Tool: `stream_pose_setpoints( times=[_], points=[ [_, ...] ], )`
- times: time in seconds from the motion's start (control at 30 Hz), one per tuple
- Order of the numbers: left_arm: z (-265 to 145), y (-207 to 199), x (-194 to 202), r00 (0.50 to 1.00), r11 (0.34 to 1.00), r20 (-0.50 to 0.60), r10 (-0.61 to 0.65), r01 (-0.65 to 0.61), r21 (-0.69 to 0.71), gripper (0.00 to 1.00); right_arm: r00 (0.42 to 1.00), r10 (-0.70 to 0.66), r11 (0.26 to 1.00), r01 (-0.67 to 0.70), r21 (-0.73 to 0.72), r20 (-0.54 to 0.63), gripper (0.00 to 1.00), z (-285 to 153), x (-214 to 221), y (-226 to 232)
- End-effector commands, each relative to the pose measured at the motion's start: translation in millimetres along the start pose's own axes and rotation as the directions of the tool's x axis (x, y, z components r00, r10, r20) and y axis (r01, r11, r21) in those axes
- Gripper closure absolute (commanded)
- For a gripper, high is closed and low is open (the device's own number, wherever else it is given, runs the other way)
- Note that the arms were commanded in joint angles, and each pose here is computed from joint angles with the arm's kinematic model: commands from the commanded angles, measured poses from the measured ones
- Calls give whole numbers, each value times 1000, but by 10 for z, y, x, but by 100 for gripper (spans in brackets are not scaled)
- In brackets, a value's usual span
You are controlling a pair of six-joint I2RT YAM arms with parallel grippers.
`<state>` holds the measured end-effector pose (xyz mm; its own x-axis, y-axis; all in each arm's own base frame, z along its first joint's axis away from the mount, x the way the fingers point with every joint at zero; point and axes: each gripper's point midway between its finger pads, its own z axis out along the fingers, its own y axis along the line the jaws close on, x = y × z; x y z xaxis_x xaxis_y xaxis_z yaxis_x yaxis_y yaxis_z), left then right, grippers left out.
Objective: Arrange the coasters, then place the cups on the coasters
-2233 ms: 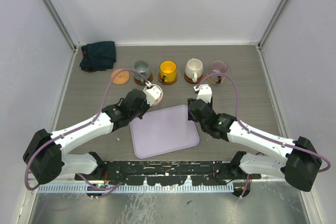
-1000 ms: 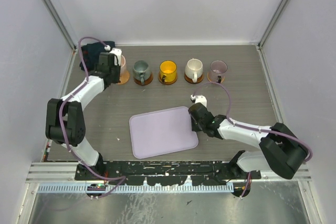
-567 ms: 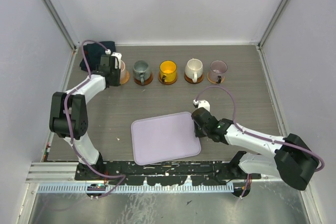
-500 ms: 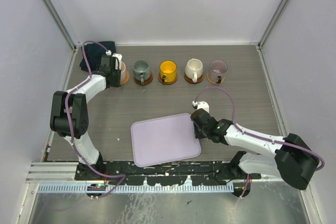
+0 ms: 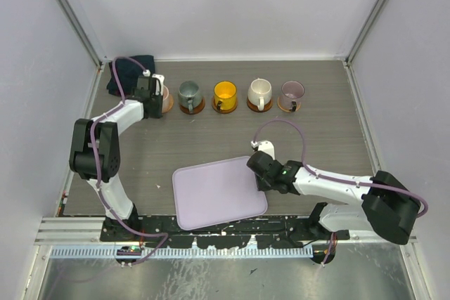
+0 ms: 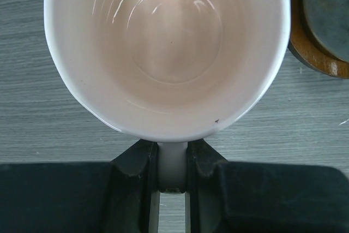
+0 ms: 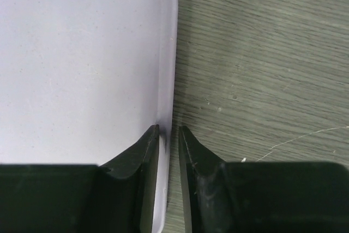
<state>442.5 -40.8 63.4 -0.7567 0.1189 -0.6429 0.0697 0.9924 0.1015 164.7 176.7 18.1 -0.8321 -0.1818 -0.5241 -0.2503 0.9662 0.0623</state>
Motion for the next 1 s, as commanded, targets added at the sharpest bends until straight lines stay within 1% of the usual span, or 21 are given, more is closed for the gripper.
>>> stream_pose_setpoints(
  times=[0.0,0.13,0.57,0.97],
  points=[
    [-80,99,-624,982,998,184,-43,50,-31,100,998,61,998,-62,19,35,71,-52,-97,0],
    [-67,131,-631,981,997,189,-44,54,-47,100,997,65,998,-66,18,45,70,-75,-116,-4],
    [-50,129,-761,969,997,241,-60,72,-41,100,997,56,998,-58,35,46,69,-53,-110,-33],
    [12,96,-650,975,997,209,-69,77,-30,100,997,55,998,-57,33,49,68,-56,-122,-28]
  ],
)
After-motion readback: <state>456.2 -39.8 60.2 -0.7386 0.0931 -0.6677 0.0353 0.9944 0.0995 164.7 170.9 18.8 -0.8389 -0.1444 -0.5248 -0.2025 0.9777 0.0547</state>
